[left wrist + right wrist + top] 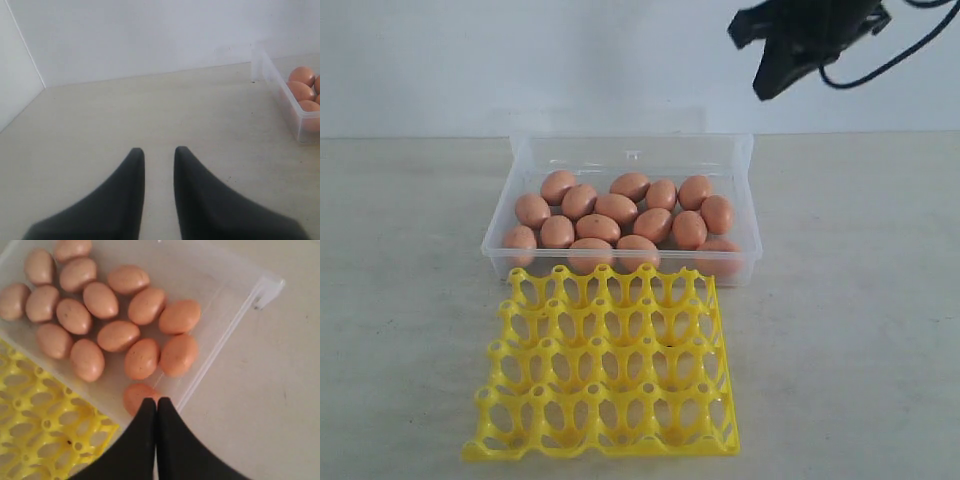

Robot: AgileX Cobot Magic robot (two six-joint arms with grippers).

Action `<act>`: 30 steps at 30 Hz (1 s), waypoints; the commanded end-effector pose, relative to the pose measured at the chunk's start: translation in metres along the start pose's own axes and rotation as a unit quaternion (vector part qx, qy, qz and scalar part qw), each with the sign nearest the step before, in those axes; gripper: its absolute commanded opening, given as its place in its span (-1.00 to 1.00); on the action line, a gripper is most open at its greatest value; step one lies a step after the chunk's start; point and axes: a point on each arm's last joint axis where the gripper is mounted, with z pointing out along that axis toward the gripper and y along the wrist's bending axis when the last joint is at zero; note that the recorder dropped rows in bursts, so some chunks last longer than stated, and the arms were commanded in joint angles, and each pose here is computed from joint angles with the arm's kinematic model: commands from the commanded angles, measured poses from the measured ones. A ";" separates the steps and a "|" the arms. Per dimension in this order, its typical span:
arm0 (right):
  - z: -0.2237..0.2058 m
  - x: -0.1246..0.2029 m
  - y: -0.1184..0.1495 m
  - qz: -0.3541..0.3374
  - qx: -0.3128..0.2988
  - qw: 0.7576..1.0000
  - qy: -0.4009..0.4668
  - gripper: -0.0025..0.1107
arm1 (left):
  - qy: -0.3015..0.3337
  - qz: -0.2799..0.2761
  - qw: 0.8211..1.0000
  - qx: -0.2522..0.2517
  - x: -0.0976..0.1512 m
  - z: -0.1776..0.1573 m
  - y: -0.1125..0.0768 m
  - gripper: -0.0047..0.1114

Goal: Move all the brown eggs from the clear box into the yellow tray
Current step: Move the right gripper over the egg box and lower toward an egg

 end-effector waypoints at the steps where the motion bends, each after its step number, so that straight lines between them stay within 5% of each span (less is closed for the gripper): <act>1: 0.047 0.002 0.002 -0.009 -0.009 0.998 0.056 -0.96 | 0.000 -0.002 1.000 -0.001 0.001 0.000 0.000 -0.55; 8: 0.095 -0.004 -0.007 -0.042 0.009 0.999 0.026 -0.96 | 0.000 -0.002 1.000 -0.001 0.001 0.000 0.000 -0.55; 11: 0.106 -0.003 -0.010 -0.080 0.011 0.996 0.023 -0.80 | 0.000 -0.002 1.000 -0.001 0.001 0.000 0.000 -0.55; 13: 0.112 -0.005 -0.012 -0.078 0.017 0.997 0.013 -0.47 | 0.000 -0.002 1.000 -0.001 0.001 0.000 0.000 -0.55; 19: 0.122 -0.008 -0.015 -0.059 0.020 0.998 -0.011 0.90 | 0.000 -0.002 1.000 -0.001 0.001 0.000 0.000 -0.55; 30: 0.115 -0.037 0.001 0.105 -0.090 0.977 -0.165 0.85 | 0.000 -0.002 1.000 -0.001 0.001 0.000 0.000 -0.55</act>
